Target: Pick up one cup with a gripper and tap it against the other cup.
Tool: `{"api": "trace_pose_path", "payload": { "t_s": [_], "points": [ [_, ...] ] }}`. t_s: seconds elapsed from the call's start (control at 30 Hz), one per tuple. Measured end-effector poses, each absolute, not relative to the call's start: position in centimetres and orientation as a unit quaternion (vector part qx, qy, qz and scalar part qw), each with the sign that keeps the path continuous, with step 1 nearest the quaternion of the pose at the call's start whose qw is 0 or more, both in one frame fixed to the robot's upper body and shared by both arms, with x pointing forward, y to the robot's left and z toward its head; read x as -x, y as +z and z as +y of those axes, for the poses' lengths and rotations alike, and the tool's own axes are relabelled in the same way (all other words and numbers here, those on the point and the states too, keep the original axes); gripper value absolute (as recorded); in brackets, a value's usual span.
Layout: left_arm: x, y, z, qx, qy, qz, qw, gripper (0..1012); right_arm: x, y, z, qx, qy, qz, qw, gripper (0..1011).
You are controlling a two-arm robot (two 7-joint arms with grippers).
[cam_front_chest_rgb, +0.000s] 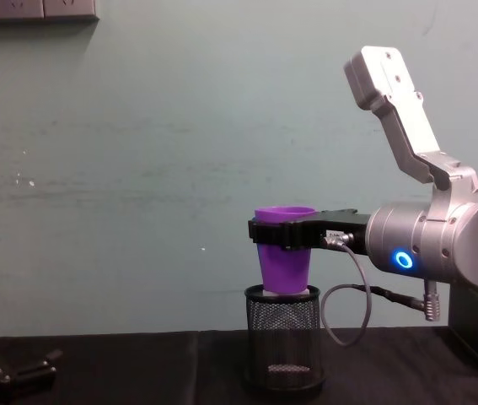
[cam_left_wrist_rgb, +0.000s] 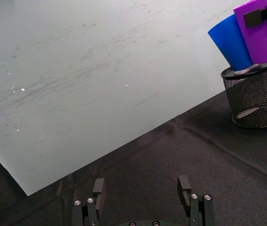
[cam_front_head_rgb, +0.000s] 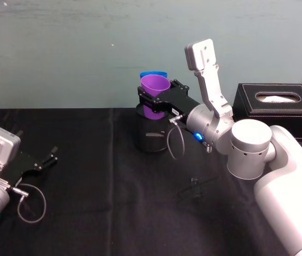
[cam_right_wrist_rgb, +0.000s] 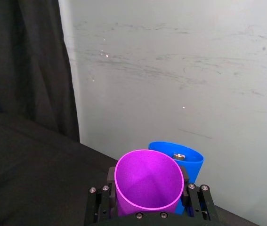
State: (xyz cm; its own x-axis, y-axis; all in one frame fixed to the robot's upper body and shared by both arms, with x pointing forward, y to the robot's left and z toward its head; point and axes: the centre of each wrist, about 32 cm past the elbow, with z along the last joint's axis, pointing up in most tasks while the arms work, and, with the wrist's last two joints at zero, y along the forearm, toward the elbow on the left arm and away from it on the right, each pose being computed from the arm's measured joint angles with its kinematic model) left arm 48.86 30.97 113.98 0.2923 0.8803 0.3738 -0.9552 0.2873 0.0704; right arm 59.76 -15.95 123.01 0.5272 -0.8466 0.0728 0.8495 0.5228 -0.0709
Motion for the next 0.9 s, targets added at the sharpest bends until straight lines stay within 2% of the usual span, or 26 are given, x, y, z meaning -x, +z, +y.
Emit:
{"api": "trace_pose_path", "payload": {
  "t_s": [0.9],
  "points": [
    [-48.86,113.98,30.97,-0.142,0.58,-0.132,0.791,1000,-59.72,123.02,-15.94,0.049,-0.485,-0.015,0.873,744]
  ]
}}
